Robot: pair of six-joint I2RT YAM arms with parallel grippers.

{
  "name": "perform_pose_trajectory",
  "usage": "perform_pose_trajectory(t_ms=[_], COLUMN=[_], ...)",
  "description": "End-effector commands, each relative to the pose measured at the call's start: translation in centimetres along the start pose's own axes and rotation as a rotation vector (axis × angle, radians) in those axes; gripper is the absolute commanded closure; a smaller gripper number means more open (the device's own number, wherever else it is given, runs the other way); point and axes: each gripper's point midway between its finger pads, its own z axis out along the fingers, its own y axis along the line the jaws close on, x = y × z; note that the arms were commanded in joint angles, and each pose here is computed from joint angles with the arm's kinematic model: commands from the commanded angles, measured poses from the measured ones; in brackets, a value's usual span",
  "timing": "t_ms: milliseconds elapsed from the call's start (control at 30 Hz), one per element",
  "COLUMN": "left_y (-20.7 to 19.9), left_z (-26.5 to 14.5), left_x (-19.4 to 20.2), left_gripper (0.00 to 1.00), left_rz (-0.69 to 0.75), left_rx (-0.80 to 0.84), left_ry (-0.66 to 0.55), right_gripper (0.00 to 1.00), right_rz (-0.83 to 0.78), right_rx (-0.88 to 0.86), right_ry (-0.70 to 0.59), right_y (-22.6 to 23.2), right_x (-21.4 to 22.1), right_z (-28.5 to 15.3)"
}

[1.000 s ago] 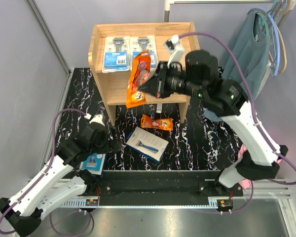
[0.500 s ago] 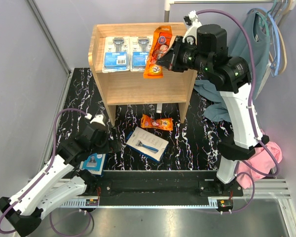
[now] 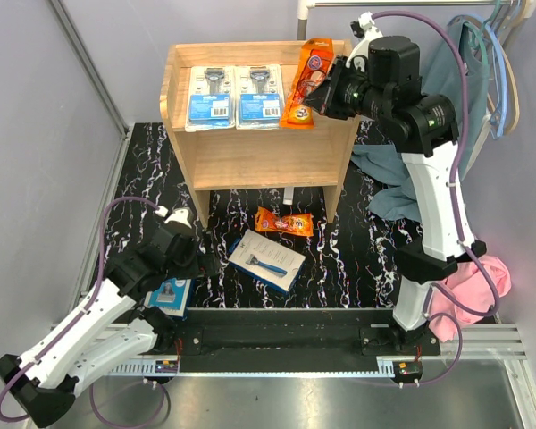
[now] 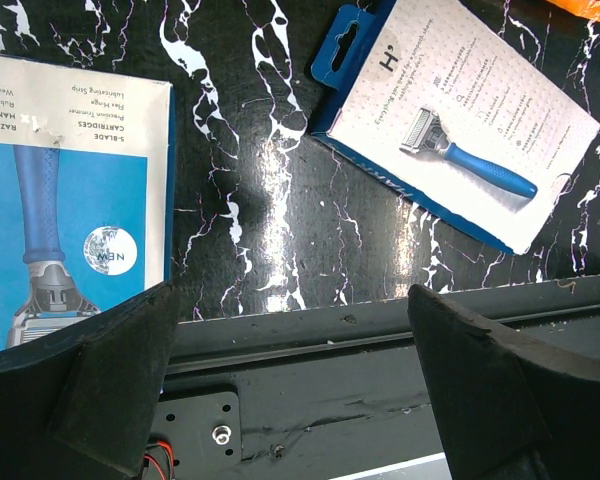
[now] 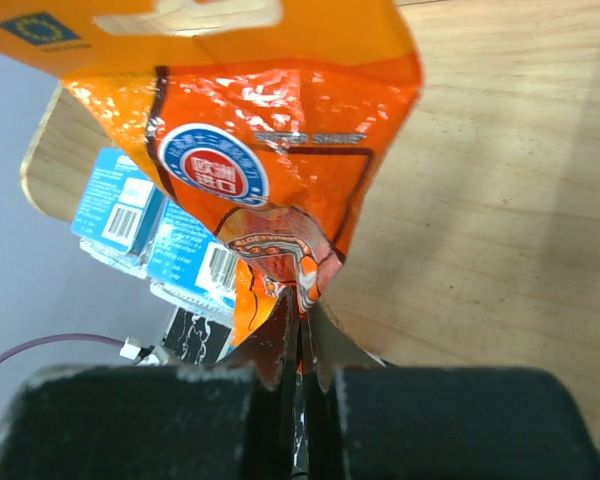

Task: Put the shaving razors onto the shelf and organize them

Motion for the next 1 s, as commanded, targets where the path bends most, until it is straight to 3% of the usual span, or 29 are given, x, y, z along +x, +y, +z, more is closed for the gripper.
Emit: perform_pose_trajectory(t_ms=[0, 267, 433, 667, 733, 967], left_y=[-0.4, -0.4, -0.4, -0.4, -0.5, -0.5], left_z=[0.2, 0.3, 0.3, 0.3, 0.3, 0.3], left_x=[-0.9, -0.8, -0.9, -0.8, -0.8, -0.8], left_gripper=[0.01, 0.01, 0.01, 0.01, 0.01, 0.01], left_rz=[0.000, 0.002, 0.003, 0.005, 0.005, 0.004], left_rx=[0.008, 0.008, 0.008, 0.010, 0.011, 0.013], left_ry=[-0.036, -0.031, -0.031, -0.028, -0.027, -0.030], right_gripper=[0.97, 0.91, 0.68, 0.59, 0.53, 0.10], right_rz=[-0.030, -0.041, -0.042, -0.041, -0.042, -0.051], right_rx=[0.002, 0.016, 0.015, 0.017, 0.020, 0.046], right_ry=[-0.039, -0.033, -0.038, -0.044, -0.058, -0.113], right_y=[-0.6, -1.4, -1.6, -1.7, -1.7, -1.8], right_x=[-1.3, -1.3, -1.4, -1.6, -1.9, -3.1], right_z=[0.4, 1.7, 2.1, 2.4, 2.2, 1.1])
